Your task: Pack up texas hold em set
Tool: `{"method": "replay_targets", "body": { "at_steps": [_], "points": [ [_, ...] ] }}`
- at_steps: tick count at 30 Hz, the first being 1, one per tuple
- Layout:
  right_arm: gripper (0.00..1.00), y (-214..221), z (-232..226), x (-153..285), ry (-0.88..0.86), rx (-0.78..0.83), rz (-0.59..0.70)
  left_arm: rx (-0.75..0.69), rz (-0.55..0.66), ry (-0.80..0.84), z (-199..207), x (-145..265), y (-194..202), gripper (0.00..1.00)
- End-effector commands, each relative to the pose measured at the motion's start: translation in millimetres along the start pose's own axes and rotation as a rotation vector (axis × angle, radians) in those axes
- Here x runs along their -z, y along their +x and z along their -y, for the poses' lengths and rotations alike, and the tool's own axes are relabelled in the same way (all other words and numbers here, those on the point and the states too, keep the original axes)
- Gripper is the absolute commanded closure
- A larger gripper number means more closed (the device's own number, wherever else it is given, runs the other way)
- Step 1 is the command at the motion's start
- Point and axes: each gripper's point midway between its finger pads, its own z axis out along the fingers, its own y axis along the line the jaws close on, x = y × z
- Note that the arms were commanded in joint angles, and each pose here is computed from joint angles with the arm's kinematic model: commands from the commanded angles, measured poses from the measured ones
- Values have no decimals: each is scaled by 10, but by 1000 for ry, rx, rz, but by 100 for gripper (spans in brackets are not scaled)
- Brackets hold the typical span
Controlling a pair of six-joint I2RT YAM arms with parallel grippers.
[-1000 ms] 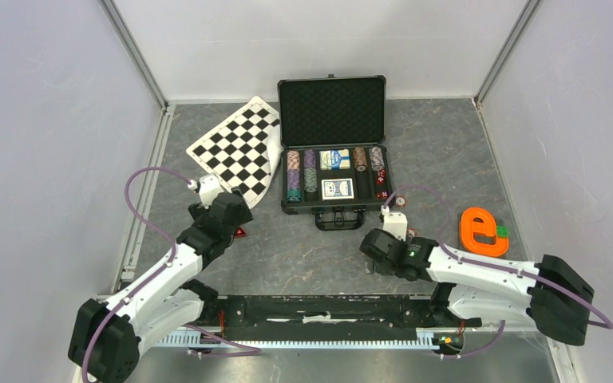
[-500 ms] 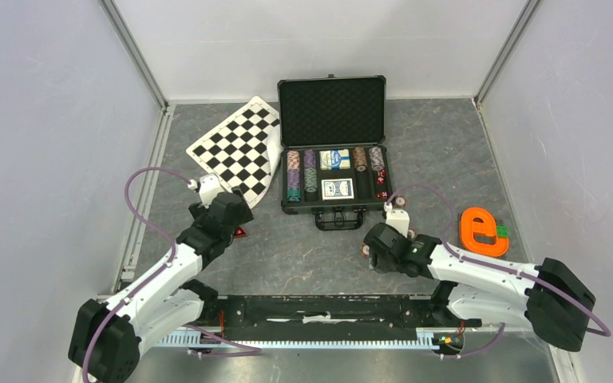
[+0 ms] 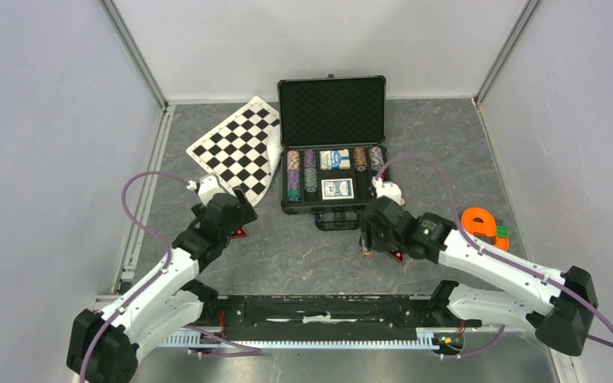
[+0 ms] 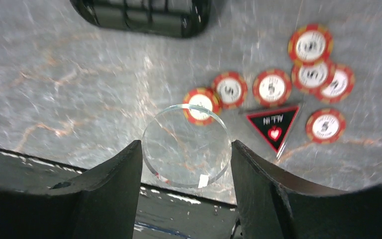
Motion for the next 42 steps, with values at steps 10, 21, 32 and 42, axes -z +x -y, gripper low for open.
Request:
{"method": "replay_targets", "body": {
  "at_steps": [10,21,32,42],
  "points": [
    [44,-1827,-603,-505,-34,141,159,22,-126,-51,18,-39,122,0],
    [14,-1990,-579,-1186,-85,189,62,52,-273,-138,-102,-130,269,0],
    [2,-2025,-525,-860,-112,231,145,142,-403,-314,-339,-116,439,0],
    [2,-2027,-521,-572,-158,234,212,184,-454,-389,-402,-287,528,0]
  ]
}}
